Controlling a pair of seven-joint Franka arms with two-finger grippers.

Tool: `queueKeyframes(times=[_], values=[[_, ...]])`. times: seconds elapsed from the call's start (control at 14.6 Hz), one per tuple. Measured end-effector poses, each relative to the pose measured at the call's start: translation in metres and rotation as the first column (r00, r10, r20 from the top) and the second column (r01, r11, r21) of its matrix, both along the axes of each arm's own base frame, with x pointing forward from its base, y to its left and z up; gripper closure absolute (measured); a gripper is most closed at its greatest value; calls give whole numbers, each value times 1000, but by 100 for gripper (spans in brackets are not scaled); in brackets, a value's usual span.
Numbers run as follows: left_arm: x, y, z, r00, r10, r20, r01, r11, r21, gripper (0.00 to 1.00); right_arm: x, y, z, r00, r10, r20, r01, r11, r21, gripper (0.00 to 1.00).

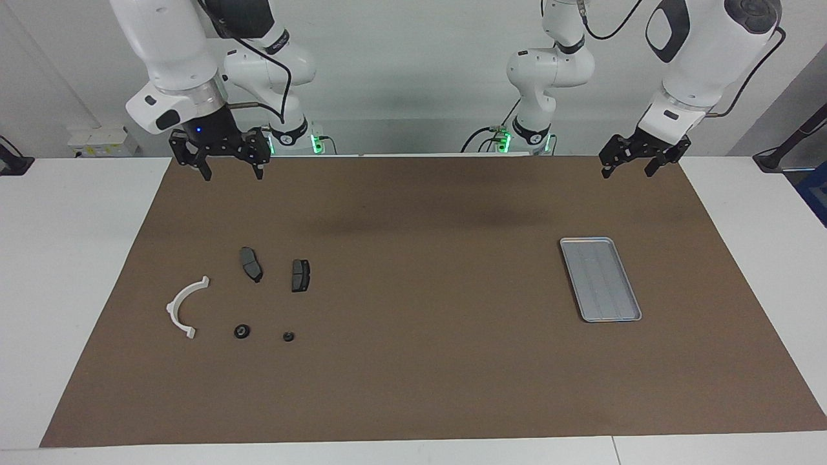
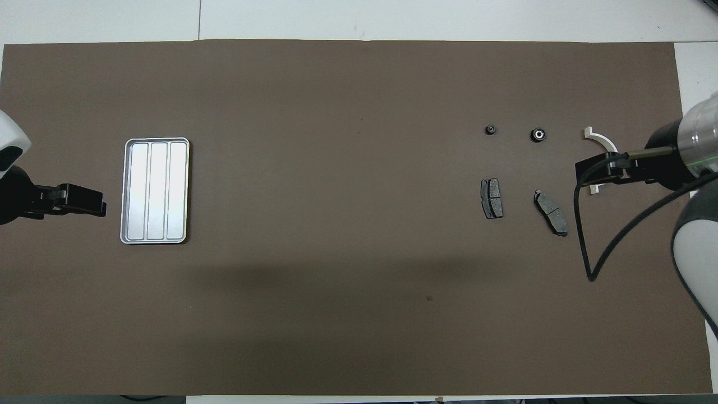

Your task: Place bearing gear from tray to pile

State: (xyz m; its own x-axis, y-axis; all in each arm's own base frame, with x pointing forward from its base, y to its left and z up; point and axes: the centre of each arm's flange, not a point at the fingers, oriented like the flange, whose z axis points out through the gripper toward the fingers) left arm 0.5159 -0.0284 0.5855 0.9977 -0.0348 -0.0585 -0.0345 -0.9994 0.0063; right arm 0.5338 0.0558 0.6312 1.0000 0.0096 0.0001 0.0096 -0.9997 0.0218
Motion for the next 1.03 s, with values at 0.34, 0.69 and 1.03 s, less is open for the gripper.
queueKeyframes(times=[0.34,0.69,1.03], values=[[0,0,0,1000,0,0,0,1000,0,0,-6,-9,4,1000,-10,3,10,1000,0,0],[0,0,0,1000,0,0,0,1000,0,0,-14,-14,6,999,-18,-36,18,1000,-3,0],[0,0,0,1000,0,0,0,1000,0,0,-24,-14,13,998,-19,-54,19,1000,-6,0]])
